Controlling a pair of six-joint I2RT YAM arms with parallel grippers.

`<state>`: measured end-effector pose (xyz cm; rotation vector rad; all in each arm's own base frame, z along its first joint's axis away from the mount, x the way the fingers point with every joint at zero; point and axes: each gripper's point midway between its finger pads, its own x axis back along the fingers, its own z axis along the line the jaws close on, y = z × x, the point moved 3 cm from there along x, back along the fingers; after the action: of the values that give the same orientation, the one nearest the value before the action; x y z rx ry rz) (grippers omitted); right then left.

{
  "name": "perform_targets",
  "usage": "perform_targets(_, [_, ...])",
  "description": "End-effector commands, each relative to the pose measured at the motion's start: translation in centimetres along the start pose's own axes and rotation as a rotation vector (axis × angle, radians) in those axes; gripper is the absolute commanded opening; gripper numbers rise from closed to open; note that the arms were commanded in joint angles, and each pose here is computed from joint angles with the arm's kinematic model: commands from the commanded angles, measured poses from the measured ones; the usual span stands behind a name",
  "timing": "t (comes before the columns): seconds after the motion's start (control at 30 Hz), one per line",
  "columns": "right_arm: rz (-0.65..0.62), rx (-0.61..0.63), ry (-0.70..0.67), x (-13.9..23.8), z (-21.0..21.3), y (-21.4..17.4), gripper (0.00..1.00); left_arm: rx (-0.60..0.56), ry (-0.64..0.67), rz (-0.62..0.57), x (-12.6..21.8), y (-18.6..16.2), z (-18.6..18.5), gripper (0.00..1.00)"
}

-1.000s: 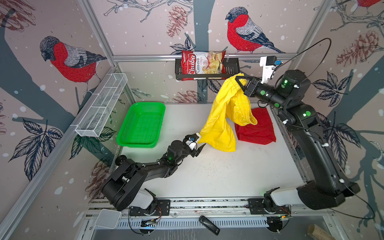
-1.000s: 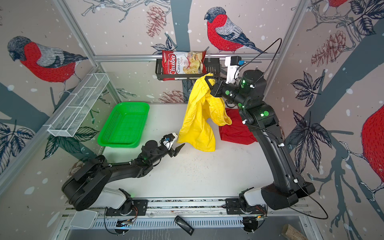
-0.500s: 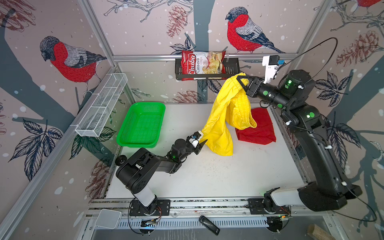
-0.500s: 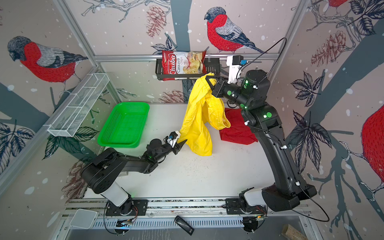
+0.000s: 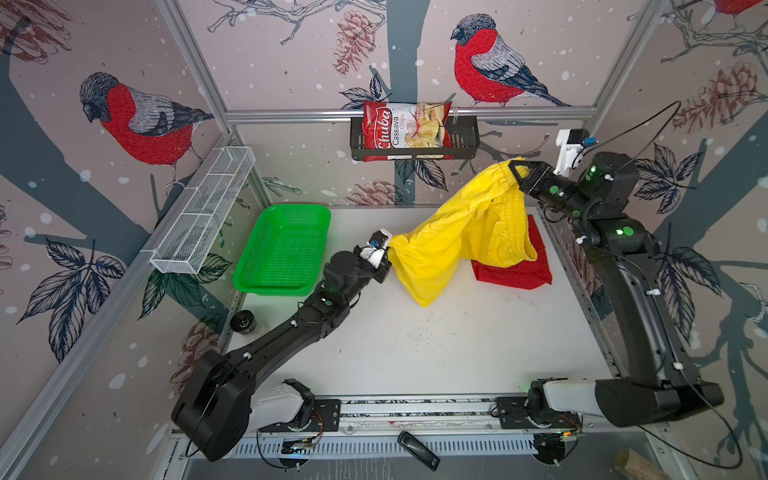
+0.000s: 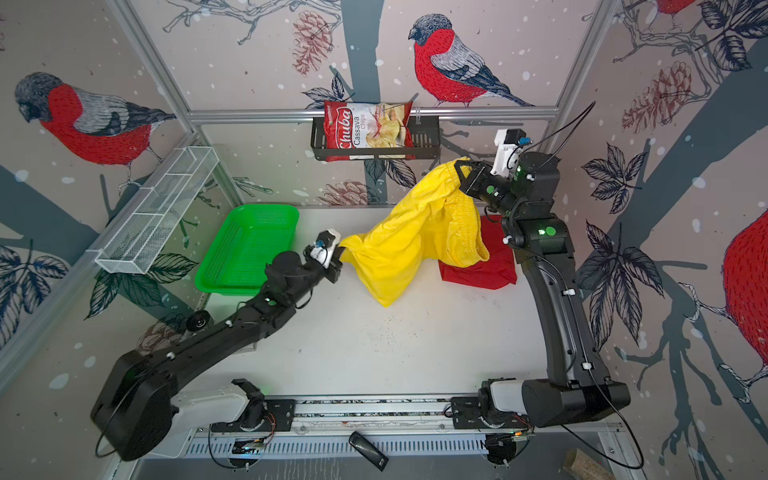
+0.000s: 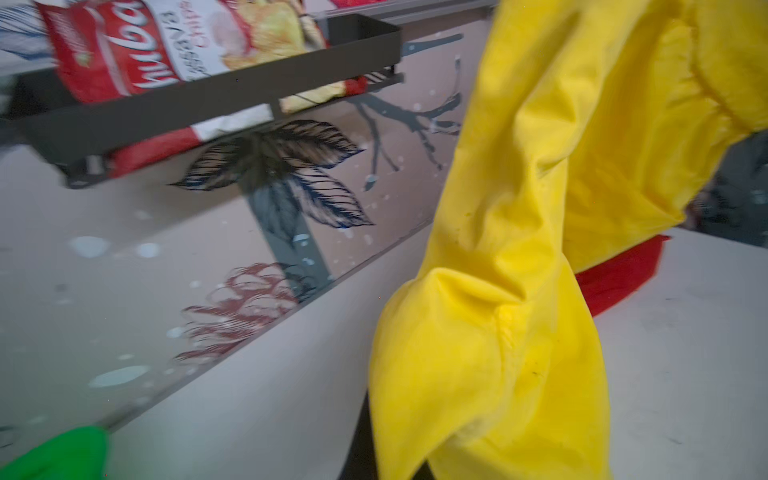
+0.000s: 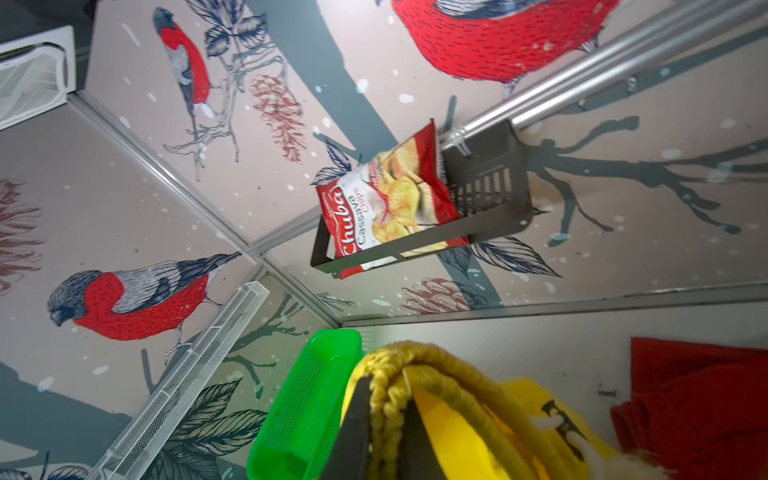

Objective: Fold and stack the shorts
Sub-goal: 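Lift the yellow shorts by the waistband with both grippers and stretch them apart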

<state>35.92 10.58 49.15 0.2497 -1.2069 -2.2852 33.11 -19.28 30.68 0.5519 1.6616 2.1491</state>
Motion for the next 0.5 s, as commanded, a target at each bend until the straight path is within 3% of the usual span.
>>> perform_targets(0.0, [-0.054,0.021,0.092,1.1,1.3,2.0,0.12,-0.088,0.117,0.251,2.7,-1.1,4.2,0.0])
perform_targets(0.17, [-0.098,0.039,0.043,4.9,1.1,3.6,0.12,-0.226,0.28,0.301,7.7,5.2,9.7,0.0])
perform_targets(0.23, [-0.125,0.068,0.074,7.5,3.1,4.0,0.12,-0.262,0.331,0.294,9.7,7.6,10.7,0.0])
perform_targets(0.37, [-0.153,0.112,0.128,11.2,6.5,3.9,0.09,-0.245,0.38,0.227,13.7,11.9,11.2,0.0])
perform_targets(0.47, [-0.134,0.12,0.173,13.0,8.4,3.3,0.07,-0.22,0.412,0.199,15.7,13.2,11.4,0.0])
